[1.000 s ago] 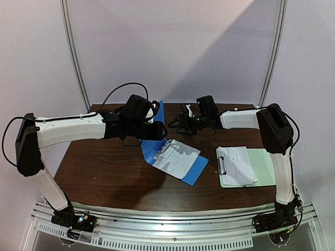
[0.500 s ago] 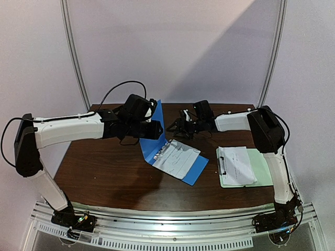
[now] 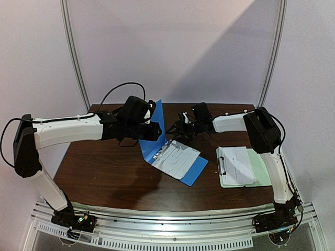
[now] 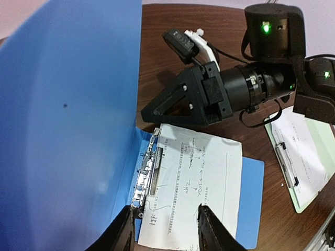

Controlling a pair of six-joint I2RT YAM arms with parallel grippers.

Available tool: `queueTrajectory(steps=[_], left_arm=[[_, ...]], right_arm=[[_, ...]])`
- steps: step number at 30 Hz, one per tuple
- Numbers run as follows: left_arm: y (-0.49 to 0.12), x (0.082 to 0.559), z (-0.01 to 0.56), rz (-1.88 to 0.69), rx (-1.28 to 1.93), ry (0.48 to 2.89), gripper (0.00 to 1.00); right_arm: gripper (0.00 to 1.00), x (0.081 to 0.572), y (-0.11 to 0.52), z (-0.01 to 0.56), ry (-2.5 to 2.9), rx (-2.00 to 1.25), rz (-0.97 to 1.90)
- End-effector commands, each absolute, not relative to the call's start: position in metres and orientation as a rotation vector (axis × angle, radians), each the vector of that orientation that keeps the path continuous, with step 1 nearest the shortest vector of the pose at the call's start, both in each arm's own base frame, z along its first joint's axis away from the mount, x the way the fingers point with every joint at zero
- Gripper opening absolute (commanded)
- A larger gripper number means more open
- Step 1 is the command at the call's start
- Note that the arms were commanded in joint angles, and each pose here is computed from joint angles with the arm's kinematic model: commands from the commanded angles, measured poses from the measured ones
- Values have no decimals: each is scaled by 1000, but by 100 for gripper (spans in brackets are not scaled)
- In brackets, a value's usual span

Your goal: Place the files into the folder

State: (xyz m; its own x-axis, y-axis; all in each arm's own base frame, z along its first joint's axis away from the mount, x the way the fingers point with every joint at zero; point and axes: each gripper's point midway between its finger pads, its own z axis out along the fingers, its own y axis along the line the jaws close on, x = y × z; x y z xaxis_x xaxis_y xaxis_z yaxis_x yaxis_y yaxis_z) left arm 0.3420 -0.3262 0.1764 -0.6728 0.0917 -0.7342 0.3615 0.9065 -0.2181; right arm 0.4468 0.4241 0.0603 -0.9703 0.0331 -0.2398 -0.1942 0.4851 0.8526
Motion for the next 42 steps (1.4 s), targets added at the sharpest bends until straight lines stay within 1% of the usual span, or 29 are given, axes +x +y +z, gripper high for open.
queueTrajectory(steps=[1,8,19,42], left_arm=[[-319,342,177,-446,313,2281,41],[-318,343,180,-452,306,2272,41],[-316,342,179,-458,300,2271,41],[-313,343,178,-465,285,2267,41]], right_arm=[[57,447,427,45,2535,-131,1477],[57,443,430,48,2537,-138,1523],[56,435,436,74,2504,-175,1630],[56,417,444,123,2423,-216,1722]])
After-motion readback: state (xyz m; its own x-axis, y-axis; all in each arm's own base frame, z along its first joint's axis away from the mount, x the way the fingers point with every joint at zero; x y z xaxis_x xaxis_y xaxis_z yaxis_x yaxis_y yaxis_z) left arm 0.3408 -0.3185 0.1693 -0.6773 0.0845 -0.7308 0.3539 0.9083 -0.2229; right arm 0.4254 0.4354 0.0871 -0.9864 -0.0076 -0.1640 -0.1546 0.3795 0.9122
